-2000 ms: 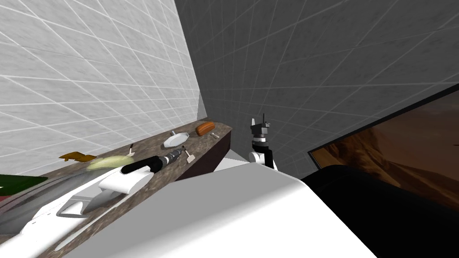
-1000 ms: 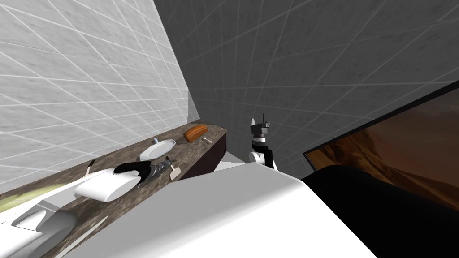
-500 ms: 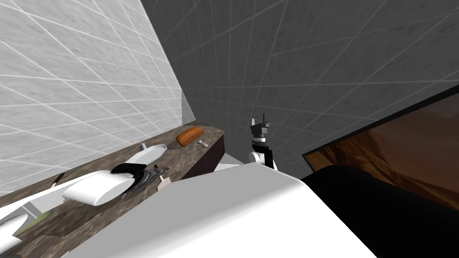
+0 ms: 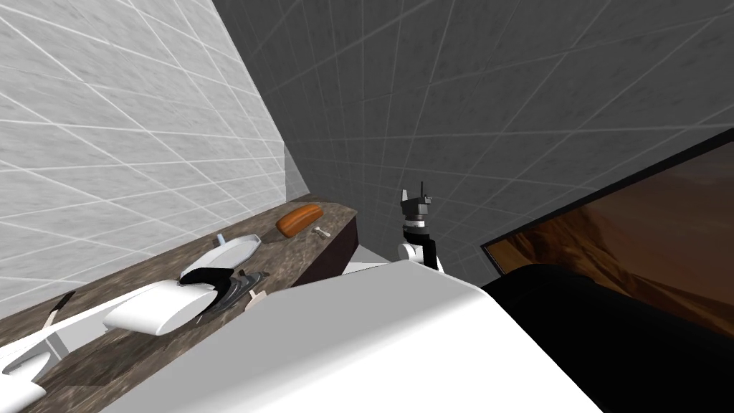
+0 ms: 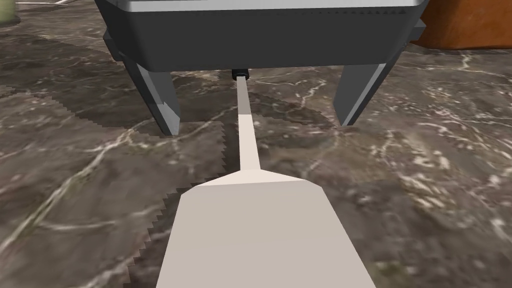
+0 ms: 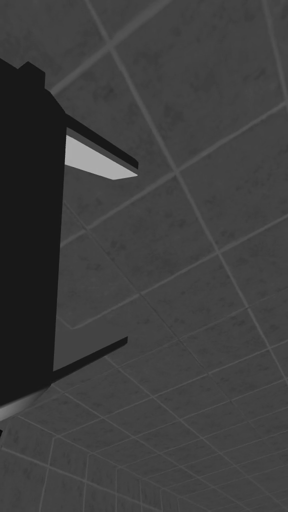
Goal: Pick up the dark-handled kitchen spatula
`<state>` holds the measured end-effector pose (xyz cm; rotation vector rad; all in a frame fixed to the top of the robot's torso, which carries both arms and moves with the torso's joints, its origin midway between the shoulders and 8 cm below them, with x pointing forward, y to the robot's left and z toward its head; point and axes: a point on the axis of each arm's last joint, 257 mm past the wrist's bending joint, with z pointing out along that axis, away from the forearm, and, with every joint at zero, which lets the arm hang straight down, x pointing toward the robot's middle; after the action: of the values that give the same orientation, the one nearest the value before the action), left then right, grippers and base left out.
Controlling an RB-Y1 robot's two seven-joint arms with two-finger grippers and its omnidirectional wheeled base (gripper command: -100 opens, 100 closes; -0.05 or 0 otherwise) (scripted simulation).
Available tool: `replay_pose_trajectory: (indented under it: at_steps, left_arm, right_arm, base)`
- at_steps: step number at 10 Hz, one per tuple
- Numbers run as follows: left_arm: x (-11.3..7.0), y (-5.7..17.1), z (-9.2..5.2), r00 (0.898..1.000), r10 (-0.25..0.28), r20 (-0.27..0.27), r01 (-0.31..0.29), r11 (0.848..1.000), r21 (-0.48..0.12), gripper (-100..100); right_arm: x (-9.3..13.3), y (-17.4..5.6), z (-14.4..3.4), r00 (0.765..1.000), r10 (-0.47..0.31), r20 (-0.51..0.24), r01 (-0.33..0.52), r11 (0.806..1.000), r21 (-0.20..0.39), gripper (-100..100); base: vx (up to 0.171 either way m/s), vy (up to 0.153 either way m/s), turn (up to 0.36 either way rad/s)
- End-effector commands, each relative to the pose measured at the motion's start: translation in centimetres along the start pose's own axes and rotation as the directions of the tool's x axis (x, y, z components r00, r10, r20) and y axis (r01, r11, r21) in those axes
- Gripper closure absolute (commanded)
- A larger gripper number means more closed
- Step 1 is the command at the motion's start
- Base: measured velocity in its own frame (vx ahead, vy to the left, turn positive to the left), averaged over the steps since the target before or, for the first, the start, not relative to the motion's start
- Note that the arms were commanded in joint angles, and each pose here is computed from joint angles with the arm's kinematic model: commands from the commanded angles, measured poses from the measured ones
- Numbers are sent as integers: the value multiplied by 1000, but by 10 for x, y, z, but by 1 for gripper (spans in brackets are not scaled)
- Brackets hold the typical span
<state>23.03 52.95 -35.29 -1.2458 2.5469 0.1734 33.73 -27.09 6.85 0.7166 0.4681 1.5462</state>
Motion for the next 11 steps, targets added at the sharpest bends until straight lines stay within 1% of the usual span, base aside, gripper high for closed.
replay_pose_trajectory:
  at_steps: [1,2,6,7,8,9,10,11]
  left_arm:
    - [0,0,0,1000,0,0,0,1000,0,-100]
    - [0,0,1,1000,0,0,0,1000,1,100]
    - [0,0,1,1000,0,0,0,1000,0,100]
    - [0,0,1,1000,0,0,0,1000,0,0]
    - [-5,-8,-10,1000,12,1,-12,1000,5,100]
    - [-7,-13,-17,1000,20,1,-20,1000,7,100]
    - [-6,-8,-13,1000,15,1,-15,1000,7,100]
    - [-6,-9,-14,1000,16,1,-16,1000,6,0]
  right_arm:
    - [0,0,0,1000,0,0,0,1000,0,0]
    - [0,0,0,1000,0,0,0,1000,0,0]
    - [0,0,0,1000,0,0,0,1000,0,0]
    - [0,0,0,1000,0,0,0,1000,0,0]
    - [0,0,0,1000,0,0,0,1000,0,0]
    - [0,0,0,1000,0,0,0,1000,0,0]
    - [0,0,0,1000,0,0,0,1000,0,0]
    - [0,0,0,1000,0,0,0,1000,0,0]
  base:
    - [6,6,-4]
    - [0,0,0]
    - [-1,1,3]
    - [0,0,0]
    - [-10,-6,120]
    - [-18,-10,122]
    - [-8,-5,19]
    - [0,0,0]
